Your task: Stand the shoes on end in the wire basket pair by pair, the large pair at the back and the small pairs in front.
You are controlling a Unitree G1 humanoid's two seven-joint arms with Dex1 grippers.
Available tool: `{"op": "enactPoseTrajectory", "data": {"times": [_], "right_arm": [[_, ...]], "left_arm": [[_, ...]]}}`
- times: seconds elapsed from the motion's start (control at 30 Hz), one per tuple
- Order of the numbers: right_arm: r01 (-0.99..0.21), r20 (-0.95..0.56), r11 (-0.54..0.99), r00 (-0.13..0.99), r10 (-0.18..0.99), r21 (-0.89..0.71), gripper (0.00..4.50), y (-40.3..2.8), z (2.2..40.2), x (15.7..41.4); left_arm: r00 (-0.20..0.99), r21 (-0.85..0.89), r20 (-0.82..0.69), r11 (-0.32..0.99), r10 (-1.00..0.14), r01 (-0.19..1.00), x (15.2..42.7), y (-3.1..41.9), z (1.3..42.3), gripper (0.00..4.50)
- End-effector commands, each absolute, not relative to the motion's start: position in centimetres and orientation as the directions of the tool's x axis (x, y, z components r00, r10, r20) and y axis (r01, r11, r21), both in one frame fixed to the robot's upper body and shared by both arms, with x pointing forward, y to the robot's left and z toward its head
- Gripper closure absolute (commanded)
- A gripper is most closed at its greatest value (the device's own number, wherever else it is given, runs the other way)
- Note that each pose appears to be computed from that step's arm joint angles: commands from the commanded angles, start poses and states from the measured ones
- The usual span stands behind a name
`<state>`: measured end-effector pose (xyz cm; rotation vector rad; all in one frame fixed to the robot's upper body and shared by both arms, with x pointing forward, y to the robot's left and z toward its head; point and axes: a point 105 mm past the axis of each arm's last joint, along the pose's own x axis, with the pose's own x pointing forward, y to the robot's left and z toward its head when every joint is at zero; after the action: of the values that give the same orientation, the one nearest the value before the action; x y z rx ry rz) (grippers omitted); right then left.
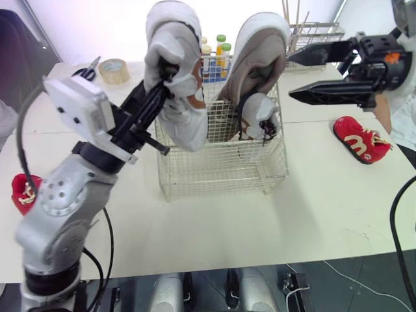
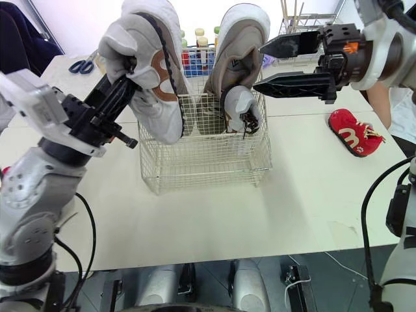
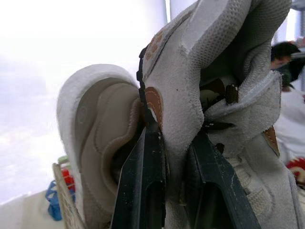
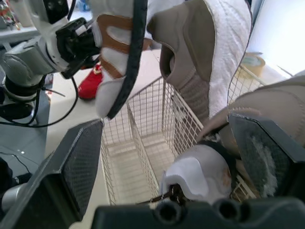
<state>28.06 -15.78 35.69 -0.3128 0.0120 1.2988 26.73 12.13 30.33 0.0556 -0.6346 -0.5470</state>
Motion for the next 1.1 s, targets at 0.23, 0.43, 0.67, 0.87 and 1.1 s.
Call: {"op": "enactPoseTrajectory", "data": {"times": [0.23, 0.43, 0.67, 0.87, 1.1], "right_arm": [[-0.975, -0.294, 0.199, 0.22, 0.93, -0.1, 0.0, -14.6, 32.6, 23.6], [-0.968, -0.27, 0.24, 0.253, 0.929, -0.08, 0.0, -14.4, 31.9, 22.8], [-0.964, -0.246, 0.255, 0.264, 0.933, -0.068, 0.0, -14.3, 31.9, 22.5], [-0.965, -0.229, 0.255, 0.263, 0.937, -0.065, 0.0, -14.2, 31.9, 22.8], [-0.969, -0.212, 0.238, 0.248, 0.945, -0.07, 0.0, -14.0, 32.0, 23.4]], "left_arm": [[0.607, 0.37, 0.603, 0.855, -0.518, 0.363, 29.4, 11.7, 29.8, 4.13], [0.627, 0.4, 0.568, 0.844, -0.534, 0.357, 30.2, 11.2, 27.5, 4.13], [0.696, 0.388, 0.511, 0.858, -0.503, 0.336, 30.6, 11.5, 23.6, 4.13], [0.758, 0.287, 0.474, 0.893, -0.447, 0.346, 30.8, 12.0, 21.3, 4.13], [0.764, 0.24, 0.467, 0.895, -0.445, 0.375, 30.0, 12.4, 21.5, 2.29]]}}
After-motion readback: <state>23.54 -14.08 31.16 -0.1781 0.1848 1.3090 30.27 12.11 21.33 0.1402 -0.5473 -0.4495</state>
